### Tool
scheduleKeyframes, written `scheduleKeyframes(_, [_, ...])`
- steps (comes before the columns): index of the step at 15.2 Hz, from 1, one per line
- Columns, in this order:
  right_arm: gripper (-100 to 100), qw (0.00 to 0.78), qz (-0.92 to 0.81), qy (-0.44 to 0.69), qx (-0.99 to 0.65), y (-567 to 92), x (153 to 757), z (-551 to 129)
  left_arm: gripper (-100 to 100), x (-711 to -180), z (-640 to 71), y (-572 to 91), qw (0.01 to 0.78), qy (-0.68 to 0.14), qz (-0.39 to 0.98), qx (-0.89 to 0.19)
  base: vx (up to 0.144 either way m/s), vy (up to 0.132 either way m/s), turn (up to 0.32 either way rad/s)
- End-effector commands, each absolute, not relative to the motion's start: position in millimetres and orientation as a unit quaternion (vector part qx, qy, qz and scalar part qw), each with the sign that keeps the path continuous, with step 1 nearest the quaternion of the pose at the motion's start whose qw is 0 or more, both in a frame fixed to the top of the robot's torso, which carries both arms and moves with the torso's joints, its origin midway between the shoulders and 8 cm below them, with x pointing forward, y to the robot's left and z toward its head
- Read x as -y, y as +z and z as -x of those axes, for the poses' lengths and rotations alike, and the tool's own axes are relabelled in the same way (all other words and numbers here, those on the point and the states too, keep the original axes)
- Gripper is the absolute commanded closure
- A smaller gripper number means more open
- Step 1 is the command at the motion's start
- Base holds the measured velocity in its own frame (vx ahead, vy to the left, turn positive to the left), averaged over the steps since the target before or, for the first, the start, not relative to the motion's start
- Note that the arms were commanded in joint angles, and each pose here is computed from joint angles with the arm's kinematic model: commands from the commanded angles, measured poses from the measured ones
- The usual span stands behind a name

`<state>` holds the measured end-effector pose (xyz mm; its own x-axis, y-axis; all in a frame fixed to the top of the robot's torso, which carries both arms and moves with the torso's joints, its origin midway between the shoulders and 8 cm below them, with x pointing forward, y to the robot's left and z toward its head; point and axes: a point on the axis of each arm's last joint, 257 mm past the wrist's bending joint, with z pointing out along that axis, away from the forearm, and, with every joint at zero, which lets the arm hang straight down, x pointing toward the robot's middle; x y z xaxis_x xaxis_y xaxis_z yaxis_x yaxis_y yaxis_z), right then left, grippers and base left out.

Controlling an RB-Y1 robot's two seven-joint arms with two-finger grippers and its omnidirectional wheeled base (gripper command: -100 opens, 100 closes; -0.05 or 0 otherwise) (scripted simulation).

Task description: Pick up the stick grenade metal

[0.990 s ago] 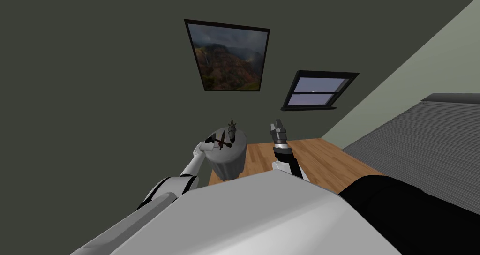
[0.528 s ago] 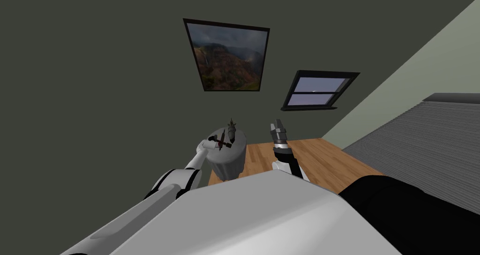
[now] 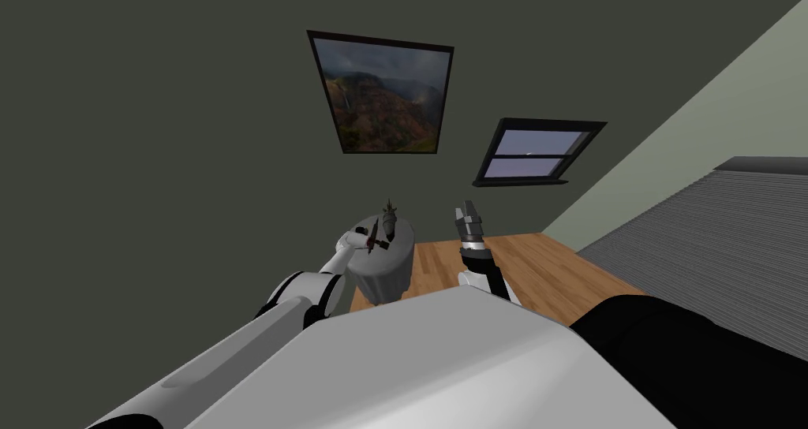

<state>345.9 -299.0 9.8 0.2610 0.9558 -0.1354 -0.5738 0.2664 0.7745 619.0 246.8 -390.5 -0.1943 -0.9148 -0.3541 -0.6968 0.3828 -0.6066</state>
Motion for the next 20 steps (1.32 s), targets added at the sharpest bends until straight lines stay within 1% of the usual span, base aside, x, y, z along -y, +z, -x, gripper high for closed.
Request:
scheduleKeyframes(1, [0, 0.732, -0.307, 0.522, -0.311, 9.8, 299.0, -345.9, -100, -247.1, -614.3, -396.9, 0.336, -0.148, 0.536, -0.76, 0.007, -0.01, -0.002])
scheduleKeyframes(10, [0, 0.732, -0.307, 0.522, -0.311, 9.8, 299.0, -345.9, -100, -215.5, -590.4, -414.0, 0.277, -0.092, 0.54, -0.789, 0.009, -0.013, 0.002])
scheduleKeyframes(15, [0, 0.732, -0.307, 0.522, -0.311, 9.8, 299.0, -345.9, -100, -204.9, -585.1, -416.9, 0.266, -0.086, 0.538, -0.795, 0.005, -0.006, 0.0])
scheduleKeyframes(16, [0, 0.732, -0.307, 0.522, -0.311, 9.8, 299.0, -345.9, -100, -209.2, -586.9, -415.8, 0.27, -0.088, 0.539, -0.793, 0.0, 0.0, 0.0])
scheduleKeyframes(17, [0, 0.732, -0.307, 0.522, -0.311, 9.8, 299.0, -345.9, -100, -215.5, -579.6, -428.3, 0.269, -0.088, 0.54, -0.793, 0.039, -0.016, -0.012])
scheduleKeyframes(20, [0, 0.732, -0.307, 0.522, -0.311, 9.7, 299.0, -345.9, -100, -214.5, -579.2, -428.5, 0.269, -0.088, 0.54, -0.793, 0.063, -0.017, 0.001])
